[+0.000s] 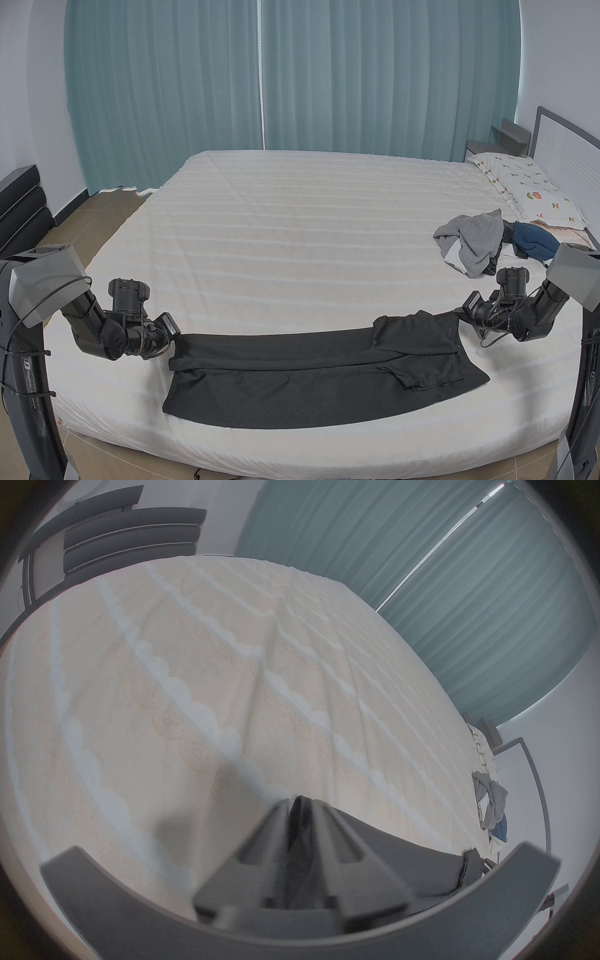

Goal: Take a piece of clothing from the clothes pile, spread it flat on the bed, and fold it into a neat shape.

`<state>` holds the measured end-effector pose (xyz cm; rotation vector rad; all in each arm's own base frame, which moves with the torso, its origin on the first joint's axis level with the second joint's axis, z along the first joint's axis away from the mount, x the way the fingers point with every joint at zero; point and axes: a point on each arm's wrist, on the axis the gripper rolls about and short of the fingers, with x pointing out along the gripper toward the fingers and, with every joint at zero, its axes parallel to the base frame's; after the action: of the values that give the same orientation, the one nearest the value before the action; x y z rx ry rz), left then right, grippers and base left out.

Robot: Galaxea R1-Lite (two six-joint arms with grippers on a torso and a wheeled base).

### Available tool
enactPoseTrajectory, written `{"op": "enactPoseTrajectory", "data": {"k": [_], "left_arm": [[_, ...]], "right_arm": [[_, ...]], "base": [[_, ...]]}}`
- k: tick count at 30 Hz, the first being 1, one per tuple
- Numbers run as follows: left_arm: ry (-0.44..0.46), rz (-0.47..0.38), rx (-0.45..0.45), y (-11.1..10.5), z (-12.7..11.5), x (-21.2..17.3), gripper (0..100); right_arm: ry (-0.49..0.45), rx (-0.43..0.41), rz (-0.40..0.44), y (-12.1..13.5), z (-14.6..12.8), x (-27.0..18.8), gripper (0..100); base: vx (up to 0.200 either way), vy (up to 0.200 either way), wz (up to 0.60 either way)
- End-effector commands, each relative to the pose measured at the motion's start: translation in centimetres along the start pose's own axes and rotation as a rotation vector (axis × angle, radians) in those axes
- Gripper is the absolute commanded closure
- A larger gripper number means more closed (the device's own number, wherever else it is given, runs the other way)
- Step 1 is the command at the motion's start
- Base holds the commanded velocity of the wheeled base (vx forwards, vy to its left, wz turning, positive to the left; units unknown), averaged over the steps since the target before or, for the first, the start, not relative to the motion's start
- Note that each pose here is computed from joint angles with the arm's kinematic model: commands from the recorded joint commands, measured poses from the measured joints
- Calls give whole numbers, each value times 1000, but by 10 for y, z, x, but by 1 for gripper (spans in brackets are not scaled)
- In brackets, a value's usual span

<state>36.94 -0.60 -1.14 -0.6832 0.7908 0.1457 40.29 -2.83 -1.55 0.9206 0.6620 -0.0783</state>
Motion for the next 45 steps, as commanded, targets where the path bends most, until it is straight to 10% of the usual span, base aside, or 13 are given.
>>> {"op": "enactPoseTrajectory", "data": {"k": [1,17,32,45], "left_arm": [[2,-2,-4,-1,-1,-1,0],[68,-23,-131,21,-13,-60,0],[140,-56,-197,8,-34,-70,0],[67,-20,-143,-1,-44,-39,0]], "right_arm": [[3,6,0,0,0,-3,0],[92,-127,119,37,-25,-82,0],[172,108,36,23,-52,-104,0],[141,121,-10,36,-66,-102,0]], "base": [[0,0,0],[0,0,0],[0,0,0],[0,0,0]]}}
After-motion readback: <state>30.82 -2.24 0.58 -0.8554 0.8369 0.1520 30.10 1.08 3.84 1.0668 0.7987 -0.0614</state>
